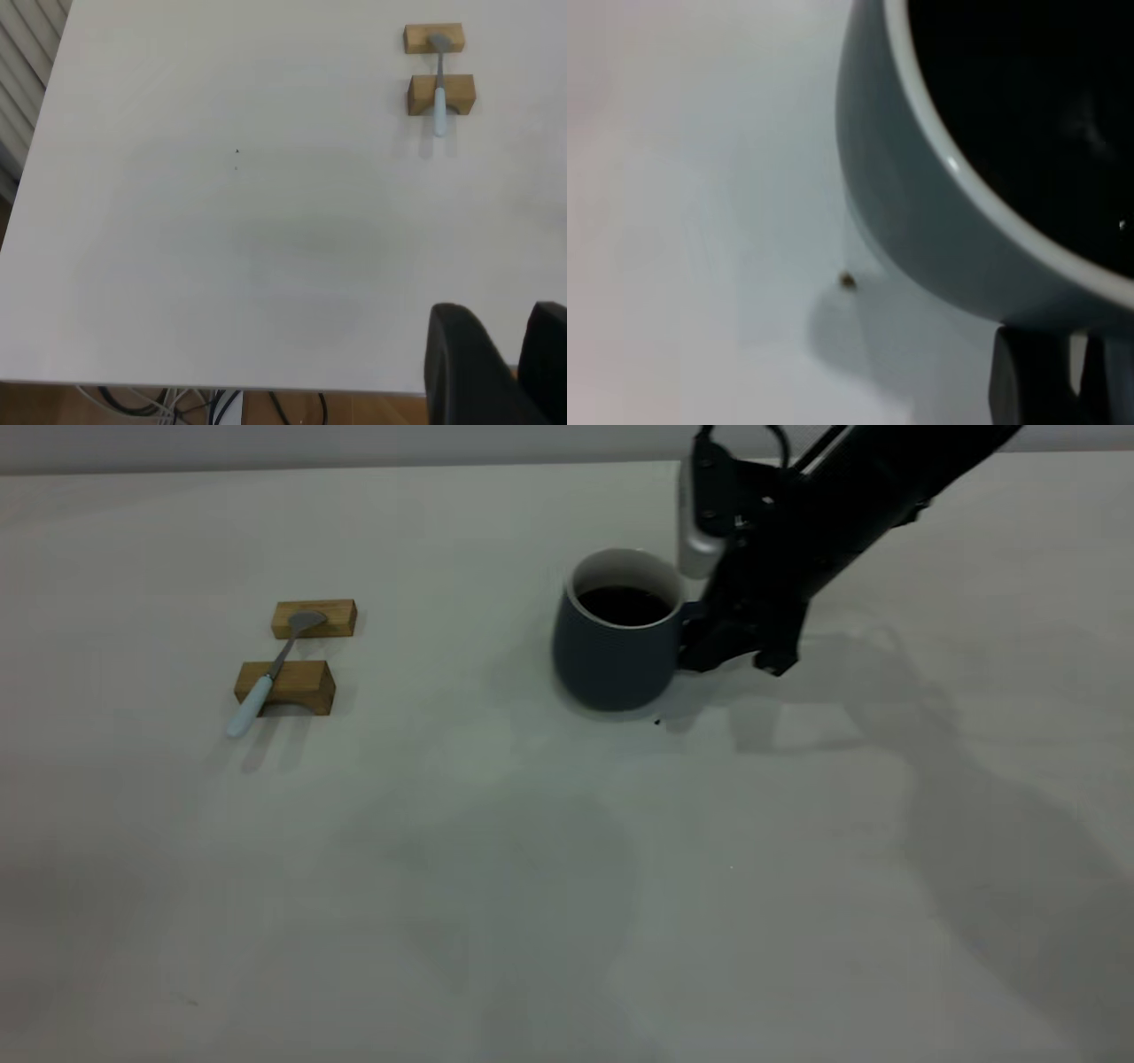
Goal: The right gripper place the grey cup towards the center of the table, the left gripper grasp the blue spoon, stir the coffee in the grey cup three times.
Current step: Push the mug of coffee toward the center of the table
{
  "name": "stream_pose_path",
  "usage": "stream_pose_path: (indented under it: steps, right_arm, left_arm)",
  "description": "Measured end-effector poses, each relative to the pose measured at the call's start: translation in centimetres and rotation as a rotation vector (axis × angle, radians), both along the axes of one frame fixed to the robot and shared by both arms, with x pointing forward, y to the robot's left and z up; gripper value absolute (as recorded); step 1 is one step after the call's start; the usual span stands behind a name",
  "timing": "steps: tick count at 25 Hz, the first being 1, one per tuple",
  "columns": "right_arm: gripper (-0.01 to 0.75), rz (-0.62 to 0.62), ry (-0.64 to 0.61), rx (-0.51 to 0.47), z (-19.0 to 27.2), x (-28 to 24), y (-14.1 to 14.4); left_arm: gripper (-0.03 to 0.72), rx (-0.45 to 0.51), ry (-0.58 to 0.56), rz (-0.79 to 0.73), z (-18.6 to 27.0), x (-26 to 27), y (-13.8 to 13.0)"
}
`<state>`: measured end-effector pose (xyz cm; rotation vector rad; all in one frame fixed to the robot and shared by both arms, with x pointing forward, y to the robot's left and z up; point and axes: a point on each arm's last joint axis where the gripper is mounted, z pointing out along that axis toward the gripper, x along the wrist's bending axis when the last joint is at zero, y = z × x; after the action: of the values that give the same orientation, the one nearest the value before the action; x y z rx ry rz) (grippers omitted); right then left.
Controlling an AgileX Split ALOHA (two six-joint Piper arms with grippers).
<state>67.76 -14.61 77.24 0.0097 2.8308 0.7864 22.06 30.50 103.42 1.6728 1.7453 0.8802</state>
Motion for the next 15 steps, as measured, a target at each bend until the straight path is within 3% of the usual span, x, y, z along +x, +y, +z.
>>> stream_pose_path:
  steps: [15]
  right_arm:
    - [0.156, 0.031, -0.012, 0.007, 0.0, -0.5, 2.5]
  left_arm:
    - [0.237, 0.000, 0.001, 0.000, 0.0, 0.0, 0.0]
